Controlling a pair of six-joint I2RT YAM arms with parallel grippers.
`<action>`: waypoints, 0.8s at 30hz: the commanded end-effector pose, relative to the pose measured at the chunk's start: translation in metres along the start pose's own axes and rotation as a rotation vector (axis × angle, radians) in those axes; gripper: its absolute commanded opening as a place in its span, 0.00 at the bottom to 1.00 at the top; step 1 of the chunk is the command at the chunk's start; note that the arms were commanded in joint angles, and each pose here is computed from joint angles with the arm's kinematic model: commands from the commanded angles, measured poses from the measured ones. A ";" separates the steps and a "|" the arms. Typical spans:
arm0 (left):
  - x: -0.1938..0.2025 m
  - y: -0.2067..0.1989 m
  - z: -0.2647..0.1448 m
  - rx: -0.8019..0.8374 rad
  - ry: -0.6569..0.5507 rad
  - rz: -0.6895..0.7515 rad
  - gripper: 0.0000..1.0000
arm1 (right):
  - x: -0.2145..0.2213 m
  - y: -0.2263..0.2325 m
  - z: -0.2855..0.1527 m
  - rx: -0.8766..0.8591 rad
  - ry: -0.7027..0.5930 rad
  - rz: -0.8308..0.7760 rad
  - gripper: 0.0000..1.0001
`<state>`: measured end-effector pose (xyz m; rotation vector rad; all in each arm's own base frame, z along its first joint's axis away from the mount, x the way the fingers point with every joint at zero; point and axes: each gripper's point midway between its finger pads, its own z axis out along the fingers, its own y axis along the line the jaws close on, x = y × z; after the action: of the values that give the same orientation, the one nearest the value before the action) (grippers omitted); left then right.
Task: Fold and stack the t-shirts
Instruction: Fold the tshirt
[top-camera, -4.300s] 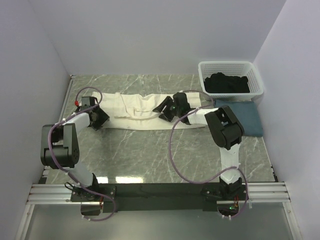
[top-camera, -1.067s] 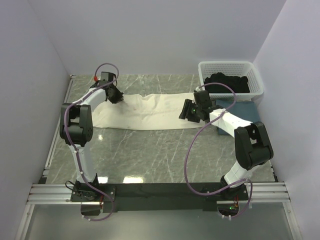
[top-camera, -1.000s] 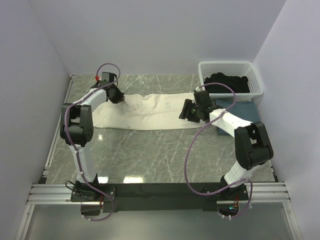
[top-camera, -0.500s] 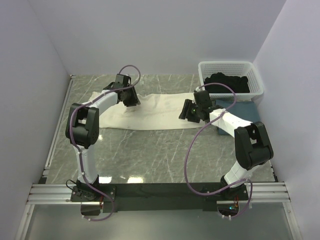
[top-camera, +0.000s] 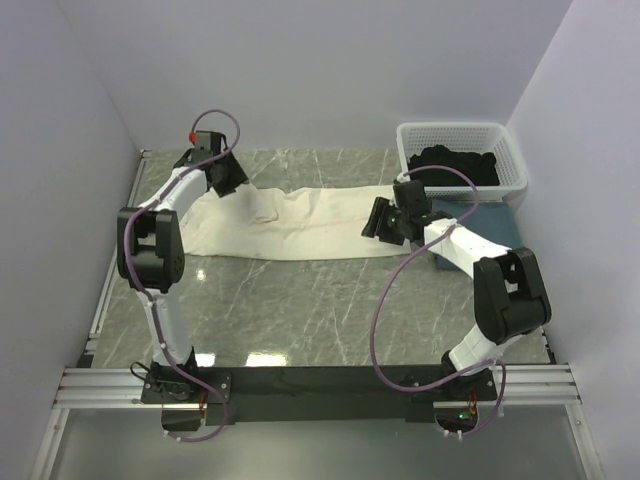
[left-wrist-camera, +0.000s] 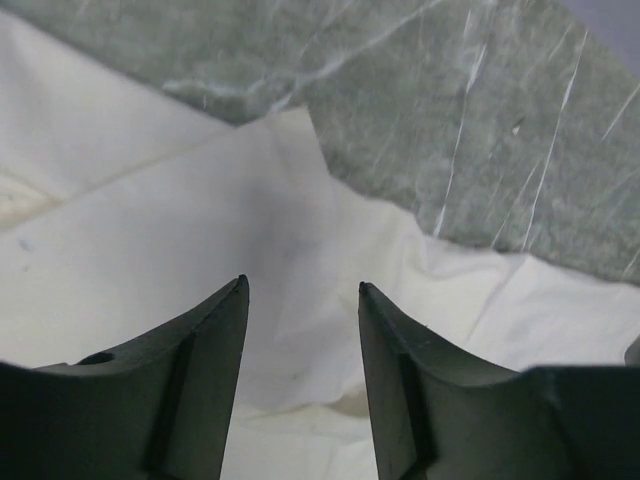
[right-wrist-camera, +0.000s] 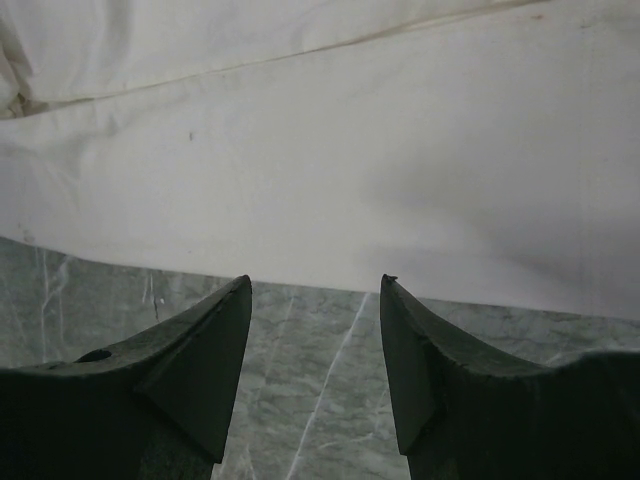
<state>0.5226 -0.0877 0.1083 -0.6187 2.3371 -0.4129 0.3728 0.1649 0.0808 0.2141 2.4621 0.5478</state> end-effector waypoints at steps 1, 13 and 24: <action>-0.011 -0.012 0.012 -0.020 -0.031 0.004 0.51 | -0.009 0.004 -0.015 -0.027 -0.039 -0.007 0.61; -0.008 -0.010 0.053 -0.057 -0.034 0.022 0.47 | 0.005 -0.004 -0.024 -0.008 -0.029 -0.005 0.61; 0.014 -0.004 0.070 -0.144 -0.032 0.094 0.40 | 0.013 -0.008 -0.029 -0.003 -0.029 -0.001 0.61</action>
<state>0.5507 -0.1099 0.0411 -0.6035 2.4133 -0.2421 0.3427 0.1546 0.0776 0.2223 2.4852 0.5448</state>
